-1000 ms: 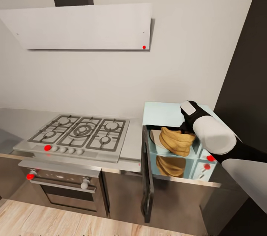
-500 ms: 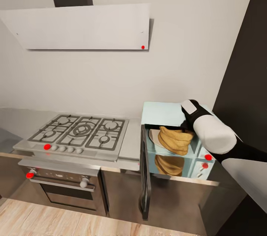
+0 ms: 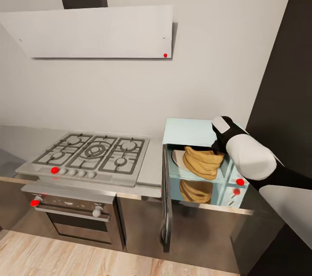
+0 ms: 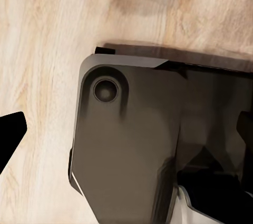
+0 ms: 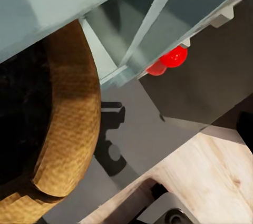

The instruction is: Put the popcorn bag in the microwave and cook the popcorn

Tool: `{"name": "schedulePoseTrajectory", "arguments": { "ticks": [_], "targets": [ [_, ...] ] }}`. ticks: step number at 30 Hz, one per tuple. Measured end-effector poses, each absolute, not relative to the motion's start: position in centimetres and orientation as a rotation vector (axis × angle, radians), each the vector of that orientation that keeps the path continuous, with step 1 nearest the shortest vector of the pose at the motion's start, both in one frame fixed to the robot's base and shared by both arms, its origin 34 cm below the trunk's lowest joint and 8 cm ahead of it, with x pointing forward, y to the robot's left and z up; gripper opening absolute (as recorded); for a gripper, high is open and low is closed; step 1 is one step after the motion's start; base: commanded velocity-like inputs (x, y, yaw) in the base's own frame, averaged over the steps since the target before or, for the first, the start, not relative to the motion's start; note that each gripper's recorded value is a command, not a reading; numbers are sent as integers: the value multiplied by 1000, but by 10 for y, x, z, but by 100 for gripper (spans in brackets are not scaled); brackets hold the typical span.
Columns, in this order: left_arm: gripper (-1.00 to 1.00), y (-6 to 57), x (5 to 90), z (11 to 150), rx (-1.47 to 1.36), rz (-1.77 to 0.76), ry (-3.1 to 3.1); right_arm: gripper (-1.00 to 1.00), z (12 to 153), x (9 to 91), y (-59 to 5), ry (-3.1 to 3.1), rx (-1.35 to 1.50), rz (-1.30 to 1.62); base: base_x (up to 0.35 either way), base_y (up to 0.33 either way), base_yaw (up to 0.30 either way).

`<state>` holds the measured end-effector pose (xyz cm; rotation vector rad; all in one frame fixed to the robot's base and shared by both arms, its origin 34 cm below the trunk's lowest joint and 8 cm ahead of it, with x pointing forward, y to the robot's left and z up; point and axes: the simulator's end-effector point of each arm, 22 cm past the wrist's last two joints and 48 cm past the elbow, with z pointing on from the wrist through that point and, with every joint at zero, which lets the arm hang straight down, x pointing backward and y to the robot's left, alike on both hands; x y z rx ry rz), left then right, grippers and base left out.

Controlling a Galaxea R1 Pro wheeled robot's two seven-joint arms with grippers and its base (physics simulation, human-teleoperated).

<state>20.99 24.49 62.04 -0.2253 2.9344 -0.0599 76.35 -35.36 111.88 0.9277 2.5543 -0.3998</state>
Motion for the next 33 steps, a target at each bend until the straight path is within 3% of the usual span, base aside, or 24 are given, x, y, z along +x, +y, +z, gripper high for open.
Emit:
{"name": "schedulePoseTrajectory", "arguments": {
  "ticks": [33],
  "targets": [
    [100,245,210,620,-231,-58,2934,100,1151,776,-349,2534,908,-356,-28,-4,0]
  ]
}}
